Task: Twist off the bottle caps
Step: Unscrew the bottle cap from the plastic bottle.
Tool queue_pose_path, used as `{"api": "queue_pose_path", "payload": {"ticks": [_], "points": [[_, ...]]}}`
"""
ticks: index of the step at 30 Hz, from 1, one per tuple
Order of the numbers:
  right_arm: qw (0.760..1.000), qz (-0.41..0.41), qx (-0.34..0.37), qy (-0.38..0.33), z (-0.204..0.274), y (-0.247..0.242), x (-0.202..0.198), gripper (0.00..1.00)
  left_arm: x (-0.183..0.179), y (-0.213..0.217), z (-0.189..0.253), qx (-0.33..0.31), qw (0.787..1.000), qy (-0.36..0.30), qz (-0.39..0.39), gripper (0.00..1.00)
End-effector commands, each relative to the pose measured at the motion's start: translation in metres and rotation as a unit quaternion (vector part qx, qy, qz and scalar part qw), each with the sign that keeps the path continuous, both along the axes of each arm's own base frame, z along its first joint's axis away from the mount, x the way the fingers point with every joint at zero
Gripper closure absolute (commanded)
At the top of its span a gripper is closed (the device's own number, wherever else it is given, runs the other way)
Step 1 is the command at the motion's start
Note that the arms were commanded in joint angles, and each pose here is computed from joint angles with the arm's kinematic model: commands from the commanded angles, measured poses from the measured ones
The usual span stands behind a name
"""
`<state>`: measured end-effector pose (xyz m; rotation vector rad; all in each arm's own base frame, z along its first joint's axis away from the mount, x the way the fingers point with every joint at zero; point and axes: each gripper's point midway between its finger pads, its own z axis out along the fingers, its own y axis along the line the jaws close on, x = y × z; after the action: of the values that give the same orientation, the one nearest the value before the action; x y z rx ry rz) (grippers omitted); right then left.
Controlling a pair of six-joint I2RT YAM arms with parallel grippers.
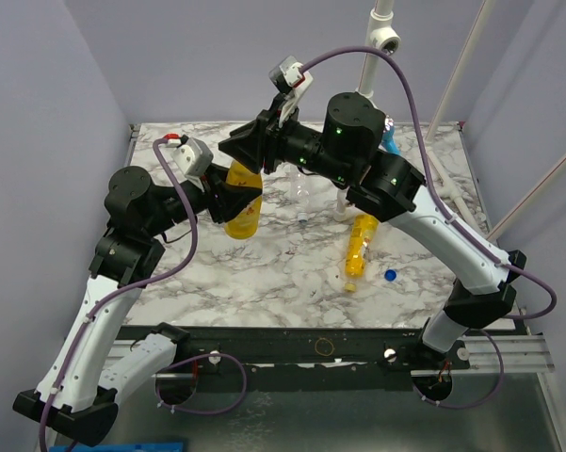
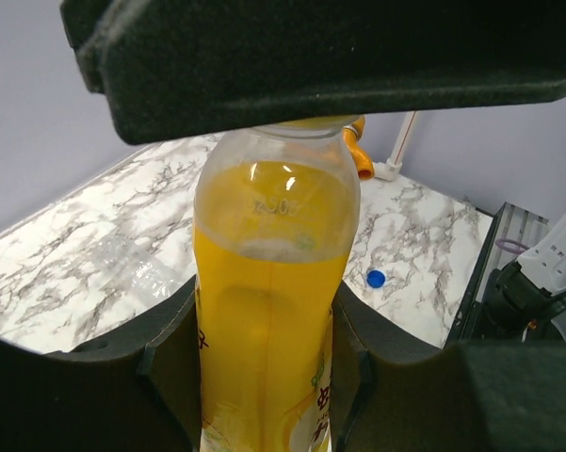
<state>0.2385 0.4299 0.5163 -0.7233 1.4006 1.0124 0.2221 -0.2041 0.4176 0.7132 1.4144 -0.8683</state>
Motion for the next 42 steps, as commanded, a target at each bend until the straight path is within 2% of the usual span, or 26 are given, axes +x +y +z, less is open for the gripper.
{"api": "queue_pose_path", "payload": {"ticks": [1, 4, 6, 8, 10, 12, 14, 18, 21, 23, 25, 27, 29, 34, 38, 42], "points": [[1.0, 0.012, 0.007, -0.007, 0.01, -0.002, -0.007, 0.99, -0.006, 0.0, 0.003, -0.001, 1.0, -0.004, -0.008, 1.0], [0.998, 0.057, 0.011, -0.035, 0.019, -0.004, -0.025, 0.99, -0.026, -0.01, 0.007, -0.006, 0.998, 0.005, -0.069, 1.0], [0.99, 0.123, 0.013, -0.065, 0.025, -0.006, -0.052, 1.0, -0.055, -0.019, 0.011, -0.009, 0.988, 0.015, -0.153, 1.0], [0.973, 0.209, 0.017, -0.095, 0.027, -0.011, -0.088, 0.99, -0.087, -0.024, 0.014, -0.011, 0.97, 0.034, -0.242, 1.0], [0.946, 0.3, 0.025, -0.123, 0.028, -0.022, -0.127, 0.99, -0.111, -0.024, 0.017, -0.015, 0.948, 0.064, -0.31, 1.0], [0.913, 0.382, 0.027, -0.139, 0.024, -0.036, -0.16, 0.99, -0.125, -0.023, 0.018, -0.012, 0.935, 0.081, -0.345, 1.0], [0.891, 0.431, 0.026, -0.141, 0.021, -0.045, -0.178, 0.99, -0.134, -0.02, 0.019, -0.007, 0.927, 0.082, -0.366, 1.0], [0.873, 0.464, 0.025, -0.145, 0.019, -0.053, -0.191, 0.99, -0.14, -0.019, 0.02, -0.005, 0.921, 0.087, -0.379, 1.0], [0.895, 0.419, 0.033, -0.148, 0.025, -0.047, -0.177, 0.99, -0.132, -0.021, 0.021, -0.009, 0.93, 0.072, -0.36, 1.0], [0.931, 0.333, 0.052, -0.143, 0.036, -0.039, -0.149, 0.78, -0.122, -0.024, 0.021, -0.011, 0.94, 0.053, -0.337, 1.0], [0.966, 0.217, 0.075, -0.122, 0.048, -0.036, -0.108, 0.45, -0.105, -0.026, 0.02, -0.015, 0.955, 0.033, -0.293, 1.0], [0.984, 0.125, 0.082, -0.1, 0.054, -0.037, -0.074, 0.3, -0.083, -0.026, 0.018, -0.014, 0.972, 0.016, -0.235, 1.0], [0.992, 0.065, 0.08, -0.08, 0.054, -0.04, -0.052, 0.22, -0.062, -0.023, 0.017, -0.013, 0.984, 0.0, -0.177, 1.0], [0.998, -0.026, 0.045, -0.024, 0.038, -0.039, -0.014, 0.2, -0.032, -0.012, 0.018, -0.004, 0.996, -0.035, -0.084, 1.0], [0.999, -0.042, 0.012, -0.002, 0.021, -0.03, -0.002, 0.32, -0.005, -0.001, 0.016, 0.0, 0.999, -0.039, -0.009, 1.0], [0.999, -0.04, 0.011, 0.0, 0.019, -0.027, -0.001, 0.4, 0.007, 0.005, 0.013, 0.006, 0.999, -0.038, 0.027, 1.0]]}}
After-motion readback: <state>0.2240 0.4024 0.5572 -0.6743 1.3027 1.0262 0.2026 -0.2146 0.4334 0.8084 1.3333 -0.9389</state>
